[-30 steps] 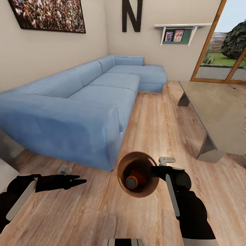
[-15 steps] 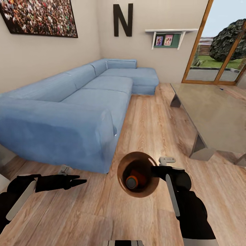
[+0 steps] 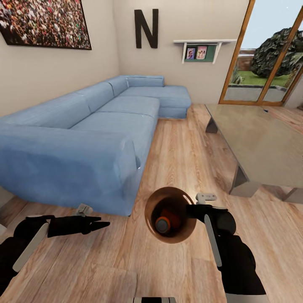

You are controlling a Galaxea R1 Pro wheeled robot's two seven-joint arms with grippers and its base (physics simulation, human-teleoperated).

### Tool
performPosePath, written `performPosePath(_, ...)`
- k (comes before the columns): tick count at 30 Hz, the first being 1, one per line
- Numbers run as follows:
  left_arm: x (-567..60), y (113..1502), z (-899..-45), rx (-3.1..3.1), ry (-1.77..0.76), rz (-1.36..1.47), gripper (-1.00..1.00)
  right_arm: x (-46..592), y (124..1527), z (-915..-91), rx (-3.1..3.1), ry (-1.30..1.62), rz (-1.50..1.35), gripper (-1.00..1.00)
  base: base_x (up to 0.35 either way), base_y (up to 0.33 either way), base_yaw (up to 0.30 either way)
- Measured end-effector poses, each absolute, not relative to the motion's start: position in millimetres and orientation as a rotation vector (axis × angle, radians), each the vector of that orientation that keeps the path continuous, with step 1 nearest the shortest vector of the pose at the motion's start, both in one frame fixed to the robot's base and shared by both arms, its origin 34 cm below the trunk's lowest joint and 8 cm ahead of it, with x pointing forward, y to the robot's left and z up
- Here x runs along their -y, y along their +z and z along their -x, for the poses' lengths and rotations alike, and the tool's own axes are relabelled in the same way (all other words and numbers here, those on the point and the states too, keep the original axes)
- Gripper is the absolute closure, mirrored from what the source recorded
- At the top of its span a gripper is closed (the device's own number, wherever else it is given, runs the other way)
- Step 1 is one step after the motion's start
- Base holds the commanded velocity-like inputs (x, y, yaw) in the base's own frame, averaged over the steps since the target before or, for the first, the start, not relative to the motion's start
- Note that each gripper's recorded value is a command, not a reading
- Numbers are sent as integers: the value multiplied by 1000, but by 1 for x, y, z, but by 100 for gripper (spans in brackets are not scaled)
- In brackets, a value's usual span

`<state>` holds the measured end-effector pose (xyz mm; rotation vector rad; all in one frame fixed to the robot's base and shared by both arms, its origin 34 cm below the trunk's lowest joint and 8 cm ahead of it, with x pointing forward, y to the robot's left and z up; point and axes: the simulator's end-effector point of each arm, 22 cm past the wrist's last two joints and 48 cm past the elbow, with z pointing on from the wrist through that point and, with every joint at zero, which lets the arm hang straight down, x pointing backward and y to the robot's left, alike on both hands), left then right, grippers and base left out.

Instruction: Put the three can of soda from the living room inside the tash can in the kitchen.

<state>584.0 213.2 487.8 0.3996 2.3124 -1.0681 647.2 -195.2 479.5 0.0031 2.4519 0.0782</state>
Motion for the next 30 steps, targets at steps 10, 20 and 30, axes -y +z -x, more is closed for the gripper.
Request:
performPosePath(10, -209, 491, -584, -2304, -1063, -413, -100, 196, 486, -648, -2441, 74, -6, 100, 0, 0, -142)
performPosePath(20, -184, 476, -560, -2357, -1074, -528, -100, 195, 493, -648, -2429, 74, -4, 100, 0, 0, -161)
performPosePath(30, -185, 481, -560, -2348, -1074, -530, -100, 195, 497, -648, -2422, 78, -6, 100, 0, 0, -89)
